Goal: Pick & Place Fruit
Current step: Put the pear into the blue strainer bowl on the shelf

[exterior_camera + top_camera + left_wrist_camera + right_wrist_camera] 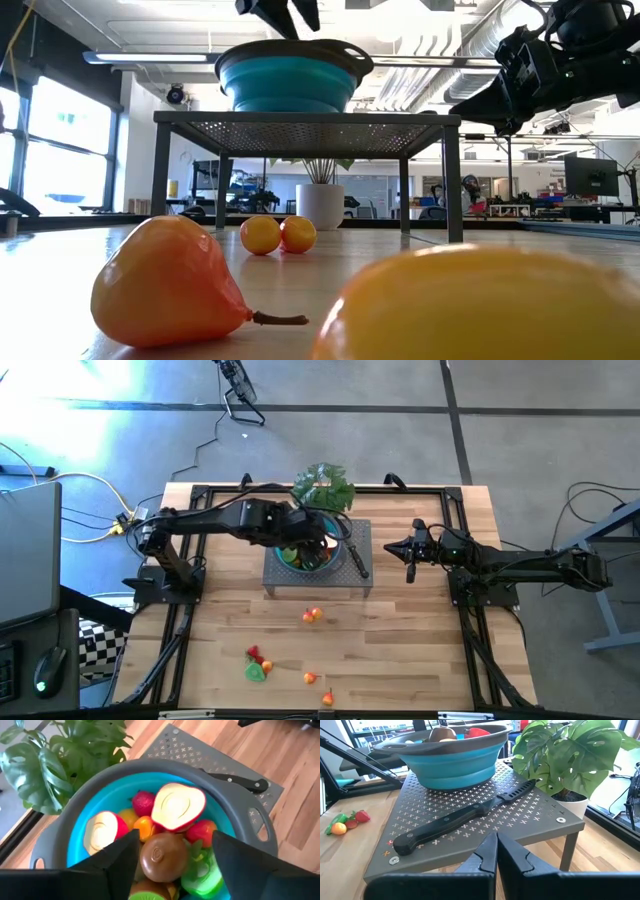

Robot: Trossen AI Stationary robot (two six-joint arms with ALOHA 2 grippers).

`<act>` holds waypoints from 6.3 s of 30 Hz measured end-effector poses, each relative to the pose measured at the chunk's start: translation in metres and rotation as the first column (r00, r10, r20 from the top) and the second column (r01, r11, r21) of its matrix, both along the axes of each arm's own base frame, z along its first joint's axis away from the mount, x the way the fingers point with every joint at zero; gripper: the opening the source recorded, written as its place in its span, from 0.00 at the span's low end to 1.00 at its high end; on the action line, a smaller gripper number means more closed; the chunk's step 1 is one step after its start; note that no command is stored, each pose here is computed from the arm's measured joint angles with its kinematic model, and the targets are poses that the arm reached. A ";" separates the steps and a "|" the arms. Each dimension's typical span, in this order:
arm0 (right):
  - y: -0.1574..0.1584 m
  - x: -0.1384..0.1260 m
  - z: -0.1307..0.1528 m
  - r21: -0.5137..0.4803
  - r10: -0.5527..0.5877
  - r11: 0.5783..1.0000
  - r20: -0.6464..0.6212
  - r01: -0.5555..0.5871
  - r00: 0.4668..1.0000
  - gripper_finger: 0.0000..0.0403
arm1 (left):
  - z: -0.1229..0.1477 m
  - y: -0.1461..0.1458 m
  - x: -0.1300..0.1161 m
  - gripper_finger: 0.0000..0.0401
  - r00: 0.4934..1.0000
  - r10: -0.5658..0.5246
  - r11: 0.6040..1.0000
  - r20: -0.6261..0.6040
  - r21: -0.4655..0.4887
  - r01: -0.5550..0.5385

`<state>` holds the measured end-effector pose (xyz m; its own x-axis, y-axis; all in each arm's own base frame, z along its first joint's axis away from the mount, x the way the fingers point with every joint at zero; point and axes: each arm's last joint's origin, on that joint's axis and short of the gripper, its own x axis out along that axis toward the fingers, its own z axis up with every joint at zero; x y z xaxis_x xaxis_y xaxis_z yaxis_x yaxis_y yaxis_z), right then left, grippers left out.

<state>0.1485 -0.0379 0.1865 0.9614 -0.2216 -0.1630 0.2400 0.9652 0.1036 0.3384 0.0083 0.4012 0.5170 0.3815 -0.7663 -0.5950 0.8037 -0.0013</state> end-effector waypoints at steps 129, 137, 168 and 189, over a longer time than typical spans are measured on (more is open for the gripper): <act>0.276 0.239 0.026 0.142 0.452 0.890 -0.418 -0.434 0.788 0.00 | -0.206 -0.095 -0.239 0.00 0.331 -0.683 0.689 0.651 0.426 0.586; 0.279 0.253 -0.002 0.177 0.478 0.877 -0.398 -0.446 0.783 0.07 | -0.206 -0.095 -0.239 0.00 0.333 -0.682 0.691 0.651 0.426 0.584; 0.270 0.266 -0.062 0.203 0.517 0.848 -0.516 -0.489 0.683 0.65 | -0.206 -0.095 -0.239 0.00 0.336 -0.686 0.689 0.646 0.426 0.586; 0.271 0.267 -0.073 0.198 0.513 0.849 -0.535 -0.490 0.671 0.51 | -0.208 -0.096 -0.239 0.00 0.342 -0.692 0.685 0.636 0.428 0.590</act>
<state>0.4156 0.2326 0.1131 0.6634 0.2839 -0.6923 -0.2544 0.9557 0.1481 0.0993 -0.0873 0.1935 0.9623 -0.2720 -0.0002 0.2718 0.9617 -0.0351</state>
